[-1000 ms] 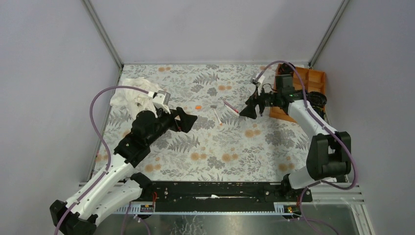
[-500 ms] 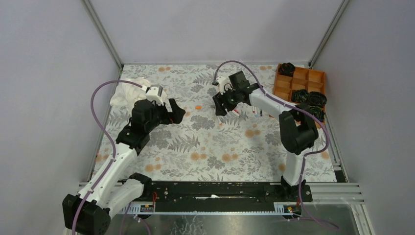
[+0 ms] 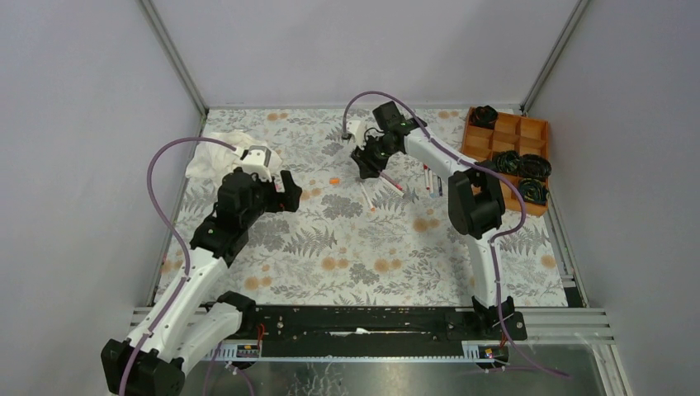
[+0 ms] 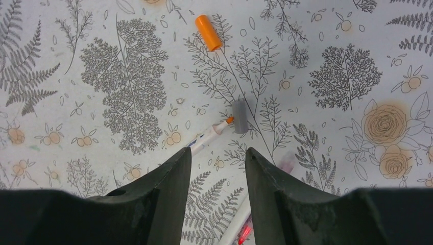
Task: Insert the pens into the pen caps
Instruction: Place the pen at the center of the board.
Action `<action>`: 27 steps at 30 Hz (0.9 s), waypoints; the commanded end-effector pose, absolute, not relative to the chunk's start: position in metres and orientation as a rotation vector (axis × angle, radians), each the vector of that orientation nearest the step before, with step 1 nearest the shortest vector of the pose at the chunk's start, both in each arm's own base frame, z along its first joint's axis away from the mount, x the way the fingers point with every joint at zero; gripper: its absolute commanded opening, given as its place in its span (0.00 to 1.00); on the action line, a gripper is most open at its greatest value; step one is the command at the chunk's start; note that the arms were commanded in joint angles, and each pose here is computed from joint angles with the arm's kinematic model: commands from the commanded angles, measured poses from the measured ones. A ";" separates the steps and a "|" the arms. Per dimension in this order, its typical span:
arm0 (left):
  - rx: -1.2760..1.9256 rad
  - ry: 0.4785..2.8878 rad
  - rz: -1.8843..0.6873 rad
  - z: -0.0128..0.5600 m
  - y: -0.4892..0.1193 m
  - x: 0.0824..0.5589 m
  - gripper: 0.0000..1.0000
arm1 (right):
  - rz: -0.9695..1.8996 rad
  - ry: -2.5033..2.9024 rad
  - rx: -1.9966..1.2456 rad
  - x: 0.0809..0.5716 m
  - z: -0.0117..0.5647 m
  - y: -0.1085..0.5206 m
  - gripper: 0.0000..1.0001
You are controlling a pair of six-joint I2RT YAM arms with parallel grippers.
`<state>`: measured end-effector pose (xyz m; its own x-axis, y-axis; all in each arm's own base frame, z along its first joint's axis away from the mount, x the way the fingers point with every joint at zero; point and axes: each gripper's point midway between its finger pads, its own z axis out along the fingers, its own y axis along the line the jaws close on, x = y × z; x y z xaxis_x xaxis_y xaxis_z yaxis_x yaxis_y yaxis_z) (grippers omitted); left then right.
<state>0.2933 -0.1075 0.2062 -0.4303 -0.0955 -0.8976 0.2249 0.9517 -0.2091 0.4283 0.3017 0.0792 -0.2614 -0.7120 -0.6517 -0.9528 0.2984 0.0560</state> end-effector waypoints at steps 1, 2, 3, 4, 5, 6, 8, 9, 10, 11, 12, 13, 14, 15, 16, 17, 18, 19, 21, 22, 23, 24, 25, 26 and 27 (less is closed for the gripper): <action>0.117 1.964 -0.312 0.209 -0.101 0.294 0.99 | 0.645 1.983 -1.562 0.423 0.097 0.304 0.50; 0.119 1.968 -0.313 0.209 -0.101 0.295 0.99 | 0.622 2.003 -1.554 0.425 0.095 0.300 0.49; 0.121 1.974 -0.314 0.207 -0.102 0.295 0.99 | 0.589 2.034 -1.544 0.427 0.093 0.296 0.47; 0.123 1.976 -0.316 0.207 -0.102 0.295 0.99 | 0.557 2.082 -1.521 0.429 0.088 0.289 0.45; 0.123 1.976 -0.316 0.207 -0.102 0.295 0.99 | 0.529 2.137 -1.490 0.429 0.084 0.281 0.42; 0.123 1.975 -0.317 0.207 -0.102 0.294 0.99 | 0.532 2.189 -1.464 0.424 0.077 0.275 0.41; 0.122 1.970 -0.317 0.208 -0.102 0.294 0.99 | 0.517 2.258 -1.411 0.417 0.068 0.266 0.41; 0.122 1.968 -0.318 0.208 -0.102 0.294 0.99 | 0.514 2.277 -1.385 0.414 0.066 0.263 0.41; 0.124 1.968 -0.319 0.208 -0.102 0.294 0.99 | 0.524 2.298 -1.348 0.410 0.068 0.263 0.42; 0.125 1.971 -0.321 0.208 -0.103 0.295 0.99 | 0.554 2.318 -1.317 0.405 0.069 0.265 0.43; 0.124 1.974 -0.321 0.207 -0.103 0.295 0.99 | 0.597 2.340 -1.284 0.400 0.069 0.269 0.43; 0.123 1.977 -0.321 0.207 -0.103 0.296 0.99 | 0.642 2.360 -1.254 0.395 0.069 0.274 0.46; 0.122 1.979 -0.320 0.206 -0.103 0.296 0.99 | 0.672 2.383 -1.227 0.391 0.068 0.280 0.50; 0.121 1.981 -0.318 0.206 -0.102 0.296 0.99 | 0.689 2.401 -1.203 0.388 0.066 0.285 0.55; 0.119 1.981 -0.318 0.206 -0.102 0.297 0.99 | 0.692 2.415 -1.173 0.388 0.065 0.290 0.57; 0.119 1.983 -0.317 0.205 -0.102 0.297 0.99 | 0.694 2.419 -1.152 0.390 0.064 0.294 0.58; 0.117 1.983 -0.318 0.206 -0.102 0.296 0.99 | 0.692 2.421 -1.136 0.392 0.064 0.297 0.58; 0.117 1.983 -0.318 0.205 -0.102 0.296 0.99 | 0.679 2.419 -1.118 0.396 0.066 0.298 0.58; 0.116 1.986 -0.318 0.205 -0.102 0.296 0.99 | 0.699 2.377 -1.110 0.401 0.075 0.304 0.58; 0.116 1.985 -0.317 0.204 -0.101 0.296 0.99 | 0.743 2.335 -1.122 0.402 0.084 0.311 0.58; 0.111 1.984 -0.313 0.205 -0.100 0.296 0.99 | 0.812 2.283 -1.154 0.399 0.092 0.320 0.58; 0.106 1.981 -0.307 0.206 -0.099 0.297 0.99 | 0.906 2.208 -1.213 0.392 0.101 0.331 0.59; 0.100 1.979 -0.300 0.206 -0.097 0.298 0.99 | 0.987 2.115 -1.282 0.386 0.108 0.342 0.61; 0.090 1.972 -0.292 0.208 -0.095 0.298 0.99 | 1.027 1.980 -1.394 0.382 0.111 0.350 0.64; 0.080 1.967 -0.283 0.209 -0.093 0.298 0.99 | 1.054 1.840 -1.496 0.378 0.113 0.356 0.67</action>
